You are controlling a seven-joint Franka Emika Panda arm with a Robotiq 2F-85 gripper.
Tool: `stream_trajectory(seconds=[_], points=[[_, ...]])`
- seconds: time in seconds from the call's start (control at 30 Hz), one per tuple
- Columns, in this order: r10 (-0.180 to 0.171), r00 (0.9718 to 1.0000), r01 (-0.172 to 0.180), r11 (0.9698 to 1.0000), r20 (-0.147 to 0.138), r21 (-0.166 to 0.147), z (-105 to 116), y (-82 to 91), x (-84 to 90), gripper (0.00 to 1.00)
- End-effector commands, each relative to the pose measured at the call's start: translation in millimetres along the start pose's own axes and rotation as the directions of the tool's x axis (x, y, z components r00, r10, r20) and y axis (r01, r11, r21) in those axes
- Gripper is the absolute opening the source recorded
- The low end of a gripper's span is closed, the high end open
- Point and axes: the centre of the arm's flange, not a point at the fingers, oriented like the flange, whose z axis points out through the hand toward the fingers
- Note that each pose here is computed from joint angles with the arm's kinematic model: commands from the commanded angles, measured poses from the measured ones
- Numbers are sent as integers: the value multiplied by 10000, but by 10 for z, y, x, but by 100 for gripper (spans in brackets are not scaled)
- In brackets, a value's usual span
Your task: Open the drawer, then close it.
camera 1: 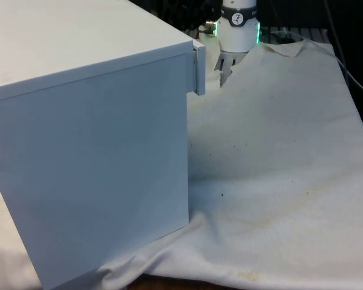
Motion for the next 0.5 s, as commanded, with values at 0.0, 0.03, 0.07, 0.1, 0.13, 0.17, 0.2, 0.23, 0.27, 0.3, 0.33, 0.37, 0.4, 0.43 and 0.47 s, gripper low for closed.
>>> stream_trajectory(seconds=[0.0, 0.03, 0.07, 0.1, 0.13, 0.17, 0.2, 0.23, 0.27, 0.3, 0.33, 0.37, 0.4, 0.43, 0.47], points=[[-45, 10000, 45, 10000, -19, -9, -33, -66, -82, 0], [-43, 10000, 43, 10000, -27, -11, -38, -60, -78, 0], [-55, 10000, 55, 10000, -39, 6, -41, -62, -73, 0], [-64, 10000, 64, 10000, -50, 11, -45, -56, -70, 0], [-69, 10000, 70, 10000, -41, 33, -48, -59, -69, 0], [-40, 10000, 40, 10000, -36, 32, -19, -19, -7, 0], [-76, 10000, 76, 10000, -57, 52, -61, -66, -58, 0], [-75, 10000, 75, 9999, -52, 82, -67, -72, -55, 0], [-66, 10000, 66, 9999, -60, 112, -75, -77, -51, 0], [-64, 10000, 65, 9999, -77, 139, -88, -86, -46, 0], [-74, 9999, 75, 9997, -91, 212, -106, -116, -39, 0], [-76, 9999, 78, 9997, -104, 235, -120, -126, -36, 0], [-75, 9999, 77, 9996, -99, 265, -124, -144, -37, 0], [-75, 9999, 79, 9996, -114, 287, -137, -160, -32, 0], [-61, 9999, 64, 9996, -101, 257, -109, -102, -1, 0]])
